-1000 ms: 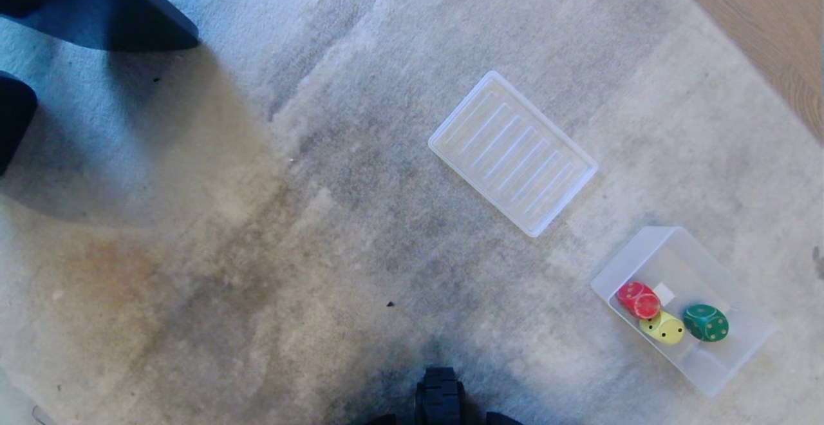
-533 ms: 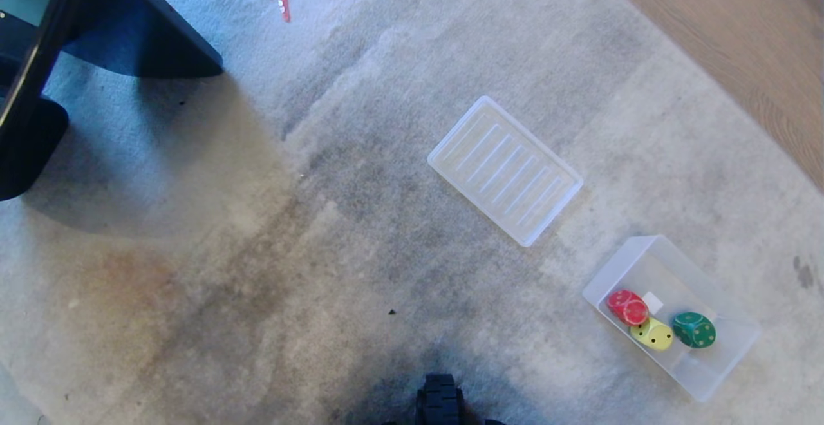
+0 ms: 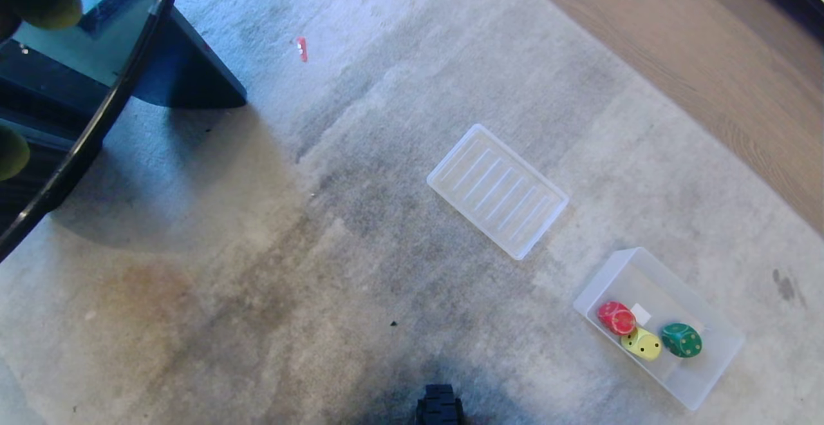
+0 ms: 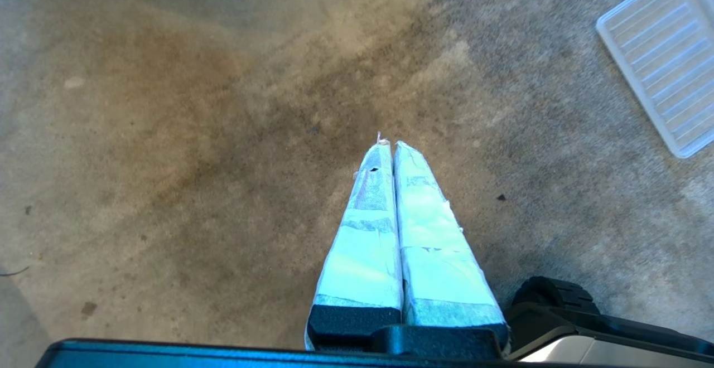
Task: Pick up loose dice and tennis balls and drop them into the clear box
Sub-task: Pick up the ball on the table
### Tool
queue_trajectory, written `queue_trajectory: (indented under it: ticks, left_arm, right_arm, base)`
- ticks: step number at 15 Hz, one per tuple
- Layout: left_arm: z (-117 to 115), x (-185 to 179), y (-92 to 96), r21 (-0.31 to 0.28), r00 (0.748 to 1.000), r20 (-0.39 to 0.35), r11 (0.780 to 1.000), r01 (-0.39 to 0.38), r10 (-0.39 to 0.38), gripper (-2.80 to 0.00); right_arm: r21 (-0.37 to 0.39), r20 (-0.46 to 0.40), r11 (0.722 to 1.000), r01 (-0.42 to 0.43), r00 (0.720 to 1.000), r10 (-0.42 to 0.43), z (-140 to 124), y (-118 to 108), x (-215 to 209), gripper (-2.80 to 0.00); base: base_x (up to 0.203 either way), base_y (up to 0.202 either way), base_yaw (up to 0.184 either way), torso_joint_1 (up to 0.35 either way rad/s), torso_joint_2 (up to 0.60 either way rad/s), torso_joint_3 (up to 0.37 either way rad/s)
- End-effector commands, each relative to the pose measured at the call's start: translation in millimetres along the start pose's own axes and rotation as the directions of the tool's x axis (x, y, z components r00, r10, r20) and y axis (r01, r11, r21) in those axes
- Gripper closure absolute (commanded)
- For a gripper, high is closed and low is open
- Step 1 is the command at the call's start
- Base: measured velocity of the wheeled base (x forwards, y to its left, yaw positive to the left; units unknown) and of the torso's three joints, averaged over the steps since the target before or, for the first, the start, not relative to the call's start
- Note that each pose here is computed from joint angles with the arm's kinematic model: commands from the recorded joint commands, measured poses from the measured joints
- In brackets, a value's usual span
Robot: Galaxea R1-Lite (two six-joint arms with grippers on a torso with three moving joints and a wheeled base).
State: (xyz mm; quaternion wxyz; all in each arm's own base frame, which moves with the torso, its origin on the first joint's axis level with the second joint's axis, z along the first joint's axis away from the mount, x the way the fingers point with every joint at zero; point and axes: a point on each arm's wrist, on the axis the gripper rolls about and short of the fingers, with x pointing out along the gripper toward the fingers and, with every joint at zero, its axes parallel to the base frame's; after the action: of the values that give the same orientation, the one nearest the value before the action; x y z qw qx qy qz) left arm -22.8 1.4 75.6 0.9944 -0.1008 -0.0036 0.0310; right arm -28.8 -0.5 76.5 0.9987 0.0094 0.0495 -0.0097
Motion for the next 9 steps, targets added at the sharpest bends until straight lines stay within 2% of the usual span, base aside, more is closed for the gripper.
queue_trajectory:
  ticks: [1, 9]
  left_arm:
    - [0.1, 0.0, 0.0, -0.002, 1.0, 0.001, 1.0, 0.0, 0.0, 0.0]
    - [0.2, 0.0, 0.0, -0.002, 1.0, 0.002, 1.0, -0.001, 0.001, 0.0]
  right_arm:
    - [0.0, -0.002, 1.0, 0.0, 1.0, 0.0, 0.0, 0.0, 0.2, 0.0]
    - [0.0, -0.004, 1.0, 0.0, 1.0, 0.0, -0.1, 0.0, 0.2, 0.0]
  base:
    - [0.0, 0.0, 0.0, 0.002, 0.0, 0.201]
    - [0.0, 0.0, 0.0, 0.003, 0.0, 0.204]
